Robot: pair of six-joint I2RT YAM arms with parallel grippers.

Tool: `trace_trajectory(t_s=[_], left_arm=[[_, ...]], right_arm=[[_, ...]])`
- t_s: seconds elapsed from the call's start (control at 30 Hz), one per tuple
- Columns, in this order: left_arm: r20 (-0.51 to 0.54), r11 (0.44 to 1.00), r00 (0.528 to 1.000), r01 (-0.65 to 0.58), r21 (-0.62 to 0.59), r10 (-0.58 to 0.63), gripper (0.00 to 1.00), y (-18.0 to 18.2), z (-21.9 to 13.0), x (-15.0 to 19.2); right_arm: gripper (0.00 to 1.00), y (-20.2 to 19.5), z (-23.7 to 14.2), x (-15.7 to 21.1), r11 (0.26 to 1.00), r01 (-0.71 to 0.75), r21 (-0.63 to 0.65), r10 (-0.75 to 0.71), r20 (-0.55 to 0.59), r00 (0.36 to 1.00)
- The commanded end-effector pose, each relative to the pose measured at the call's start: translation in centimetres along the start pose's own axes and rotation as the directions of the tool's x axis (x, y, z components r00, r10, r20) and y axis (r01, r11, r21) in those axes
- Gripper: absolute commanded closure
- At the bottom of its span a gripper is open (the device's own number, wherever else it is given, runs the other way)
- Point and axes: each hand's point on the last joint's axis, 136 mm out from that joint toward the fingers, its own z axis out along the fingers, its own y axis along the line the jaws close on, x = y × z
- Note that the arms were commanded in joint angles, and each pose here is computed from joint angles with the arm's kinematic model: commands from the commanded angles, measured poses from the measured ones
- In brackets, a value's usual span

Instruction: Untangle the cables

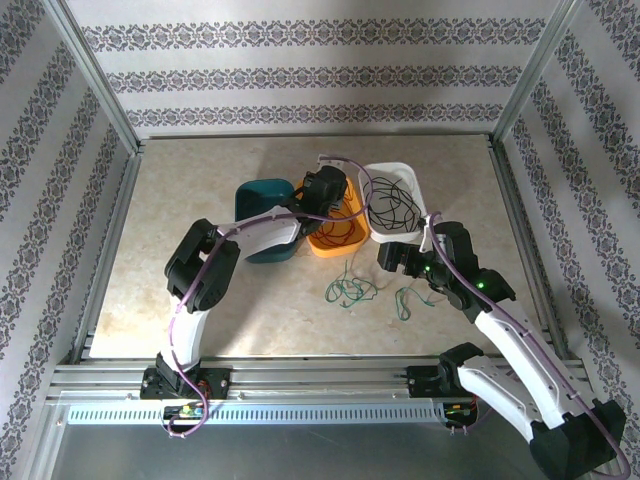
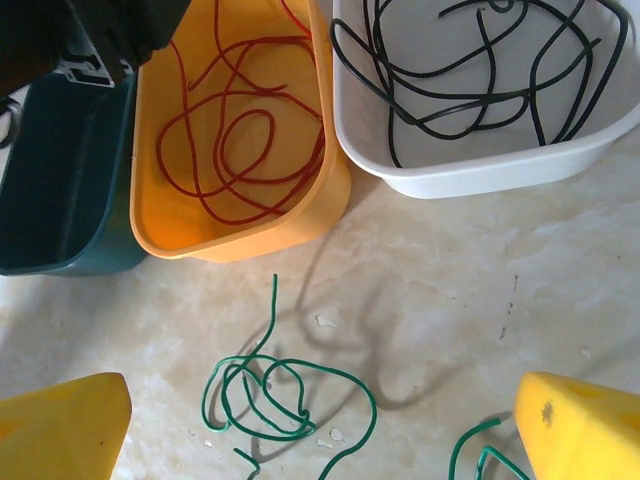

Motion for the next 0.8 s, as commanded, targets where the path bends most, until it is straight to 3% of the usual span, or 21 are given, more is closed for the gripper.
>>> trace_trajectory(t_s=[0.0, 0.03, 0.17, 0.33, 0.47, 0.63, 0.77], left_arm=[[0.110, 0.995, 0.992, 0.057, 0.079, -0.066, 0.33, -0.6, -3.2, -5.6], [0.112, 0.994, 0.991, 0.057, 0.095, -0.068, 0.26, -0.7, -3.6, -6.0], [0.077, 0.987, 0.994, 0.066, 0.148, -0.078, 0.18, -1.3, -4.7, -6.8], [0.078, 0.970, 0.991, 0.088, 0.228, -0.109, 0.16, -1.7, -6.9, -7.4], [0.045, 0.958, 0.996, 0.066, 0.278, -0.082, 0.14, -2.0, -8.8, -5.6], [-0.016, 0.964, 0.986, 0.167, 0.206, -0.167, 0.15, 0.7, -10.6, -1.7], [0.003, 0.950, 0.951, 0.307, 0.056, -0.308, 0.15, 5.1, -12.7, 0.5]], right_arm=[[0.02, -0.5, -0.3, -0.5, 1.000, 0.011, 0.029, -0.012, 0.013, 1.000], [0.02, -0.4, -0.3, -0.5, 1.000, 0.011, 0.028, -0.011, 0.013, 1.000], [0.02, -0.4, -0.4, -0.6, 1.000, 0.008, 0.026, -0.008, 0.019, 1.000], [0.02, -0.1, -0.5, -0.6, 1.000, 0.026, 0.014, -0.026, 0.011, 1.000], [0.02, 1.1, 0.2, 0.4, 0.996, 0.072, -0.049, -0.074, -0.056, 0.996], [0.02, 3.8, 1.7, 2.2, 0.976, 0.184, -0.116, -0.200, -0.145, 0.969], [0.02, 5.9, 3.3, 2.2, 0.956, 0.277, -0.101, -0.291, -0.170, 0.941]])
